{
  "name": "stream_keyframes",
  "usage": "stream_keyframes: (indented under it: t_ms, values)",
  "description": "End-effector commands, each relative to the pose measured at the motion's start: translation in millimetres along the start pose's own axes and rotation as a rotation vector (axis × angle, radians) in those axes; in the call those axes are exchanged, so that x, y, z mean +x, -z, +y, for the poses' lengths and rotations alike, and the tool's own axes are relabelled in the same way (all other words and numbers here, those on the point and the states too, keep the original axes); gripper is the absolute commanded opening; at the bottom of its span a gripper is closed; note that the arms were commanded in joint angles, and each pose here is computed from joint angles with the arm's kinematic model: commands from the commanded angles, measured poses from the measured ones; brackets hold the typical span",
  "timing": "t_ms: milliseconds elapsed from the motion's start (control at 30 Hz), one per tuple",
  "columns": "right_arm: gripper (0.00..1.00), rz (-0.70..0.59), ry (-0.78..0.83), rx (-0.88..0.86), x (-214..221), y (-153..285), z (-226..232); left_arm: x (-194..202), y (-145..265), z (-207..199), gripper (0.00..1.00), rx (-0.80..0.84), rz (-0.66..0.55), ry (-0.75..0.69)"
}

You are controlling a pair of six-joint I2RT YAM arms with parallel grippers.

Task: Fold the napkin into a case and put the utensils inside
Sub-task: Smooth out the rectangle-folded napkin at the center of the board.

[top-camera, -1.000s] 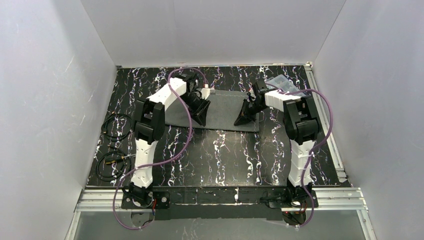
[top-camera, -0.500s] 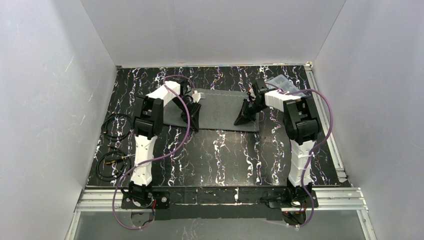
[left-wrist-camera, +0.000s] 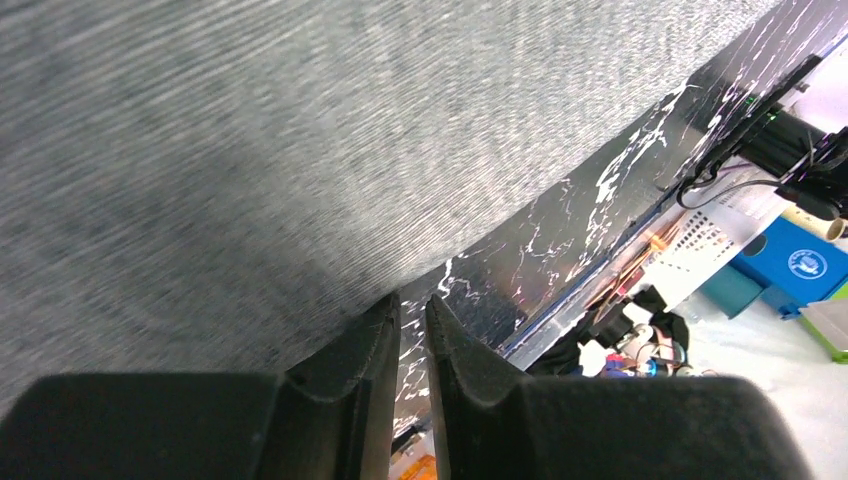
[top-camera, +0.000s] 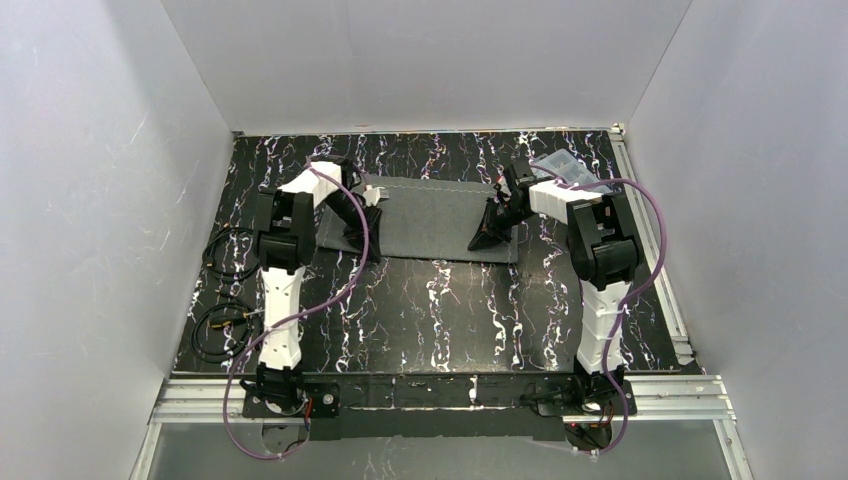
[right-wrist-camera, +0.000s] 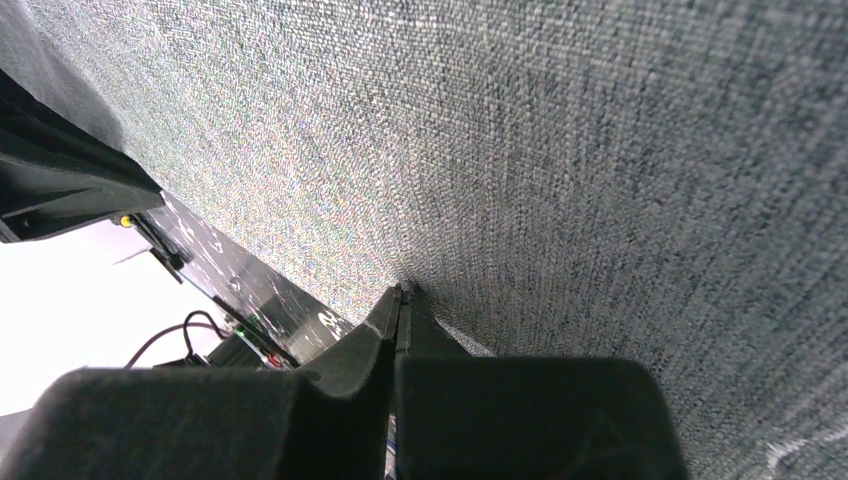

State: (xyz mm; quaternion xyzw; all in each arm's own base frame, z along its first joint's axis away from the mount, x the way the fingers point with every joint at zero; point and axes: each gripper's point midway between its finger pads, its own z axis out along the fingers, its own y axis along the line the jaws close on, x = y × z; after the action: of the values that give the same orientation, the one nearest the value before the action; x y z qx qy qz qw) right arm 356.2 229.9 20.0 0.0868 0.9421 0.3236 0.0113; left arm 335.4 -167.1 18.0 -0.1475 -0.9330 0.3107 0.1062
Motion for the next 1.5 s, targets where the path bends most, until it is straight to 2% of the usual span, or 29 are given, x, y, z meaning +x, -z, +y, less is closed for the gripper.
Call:
stream_keyframes:
  t_ms: [0,233,467,833,1133,1300,1400,1467]
  values:
    - [0.05,-0.037,0.01,0.106,-2.6,5.3,-26.1,10.3,2.6,37.8,0.16,-0.033,0.024,0.062]
    - [0.04,-0.04,0.019,0.129,-0.5,10.2,-28.9,11.6,18.8,44.5,0.15,0.046,-0.003,0.168]
    - [0.03,-0.042,0.024,0.131,0.1,13.3,-28.5,15.8,37.7,70.2,0.15,-0.155,-0.042,0.177]
    - [0.01,-0.047,0.02,0.133,1.3,18.2,-36.1,42.4,69.2,113.1,0.14,-0.318,-0.022,0.281]
    - [0.01,-0.05,0.019,0.119,1.5,17.7,-36.8,62.7,85.2,131.5,0.13,-0.346,0.002,0.315]
    - [0.03,-0.057,0.031,0.072,-1.8,19.0,-23.4,60.1,102.2,106.8,0.13,-0.325,-0.044,0.262]
    - [0.09,-0.075,0.062,0.042,-6.0,27.9,-6.8,61.4,115.5,71.7,0.14,-0.293,-0.063,0.188]
    - [0.15,-0.095,0.084,0.014,-10.7,38.3,7.4,65.1,123.0,47.1,0.17,-0.279,-0.062,0.127]
